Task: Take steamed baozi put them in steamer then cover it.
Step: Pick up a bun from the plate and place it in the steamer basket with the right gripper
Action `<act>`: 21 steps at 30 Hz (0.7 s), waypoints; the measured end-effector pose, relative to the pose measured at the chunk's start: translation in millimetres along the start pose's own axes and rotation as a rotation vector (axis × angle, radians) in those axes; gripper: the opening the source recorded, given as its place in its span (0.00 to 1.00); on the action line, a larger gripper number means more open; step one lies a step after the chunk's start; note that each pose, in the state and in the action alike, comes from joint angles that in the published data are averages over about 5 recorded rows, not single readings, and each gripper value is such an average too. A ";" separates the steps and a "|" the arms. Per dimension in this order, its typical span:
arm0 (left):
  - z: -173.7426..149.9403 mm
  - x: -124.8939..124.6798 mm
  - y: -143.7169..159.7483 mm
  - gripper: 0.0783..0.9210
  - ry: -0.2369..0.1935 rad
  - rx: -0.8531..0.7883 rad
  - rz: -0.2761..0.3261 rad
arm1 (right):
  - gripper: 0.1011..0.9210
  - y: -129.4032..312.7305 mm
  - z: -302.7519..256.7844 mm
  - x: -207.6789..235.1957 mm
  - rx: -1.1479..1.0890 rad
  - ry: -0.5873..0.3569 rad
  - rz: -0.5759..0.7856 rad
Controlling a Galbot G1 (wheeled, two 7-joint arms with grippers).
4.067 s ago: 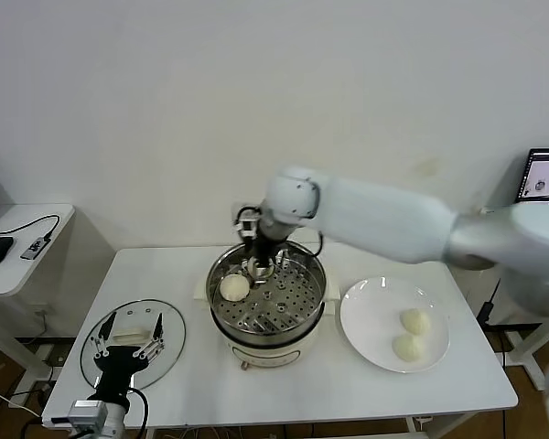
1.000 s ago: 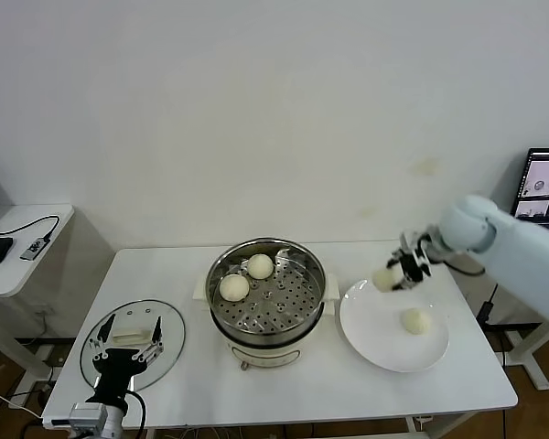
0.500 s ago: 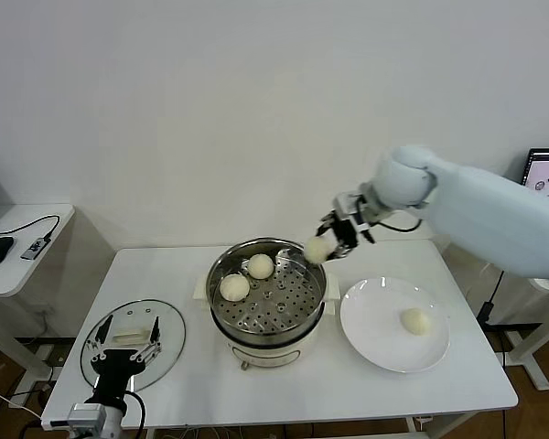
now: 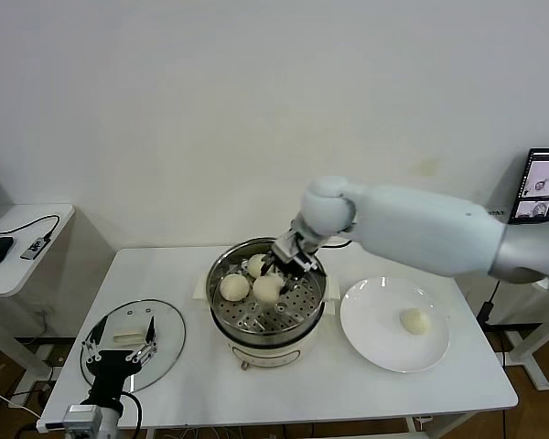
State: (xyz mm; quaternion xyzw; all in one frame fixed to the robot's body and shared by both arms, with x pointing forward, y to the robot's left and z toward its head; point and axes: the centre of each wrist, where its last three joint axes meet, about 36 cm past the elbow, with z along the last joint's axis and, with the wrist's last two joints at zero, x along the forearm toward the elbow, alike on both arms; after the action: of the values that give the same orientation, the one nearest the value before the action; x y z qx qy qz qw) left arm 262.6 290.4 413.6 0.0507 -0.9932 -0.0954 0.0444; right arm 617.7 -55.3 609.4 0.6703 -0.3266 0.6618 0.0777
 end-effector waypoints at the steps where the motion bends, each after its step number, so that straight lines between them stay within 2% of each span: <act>1: 0.1 0.0 0.3 0.88 -0.001 0.001 -0.001 | 0.55 -2.3 -2.3 -4.4 0.022 0.001 -0.007; 13: 0.7 -0.7 -0.3 0.88 -0.002 0.006 -0.005 | 0.55 -11.0 -17.2 -38.7 0.182 0.014 -0.077; 16: 1.3 -1.4 -1.6 0.88 -0.001 0.008 -0.004 | 0.60 -11.4 -17.1 -39.9 0.194 0.019 -0.079; 21: 0.9 -2.5 -3.7 0.88 -0.003 0.011 -0.001 | 0.76 -13.2 -17.2 -33.9 0.196 0.020 -0.072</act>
State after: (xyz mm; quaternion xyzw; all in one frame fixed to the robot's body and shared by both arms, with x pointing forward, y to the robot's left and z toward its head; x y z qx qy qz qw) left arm 265.3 287.2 411.8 0.0511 -0.9937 -0.0899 0.0425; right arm 613.5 -24.5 583.9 0.6795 -0.2352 0.6938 0.0390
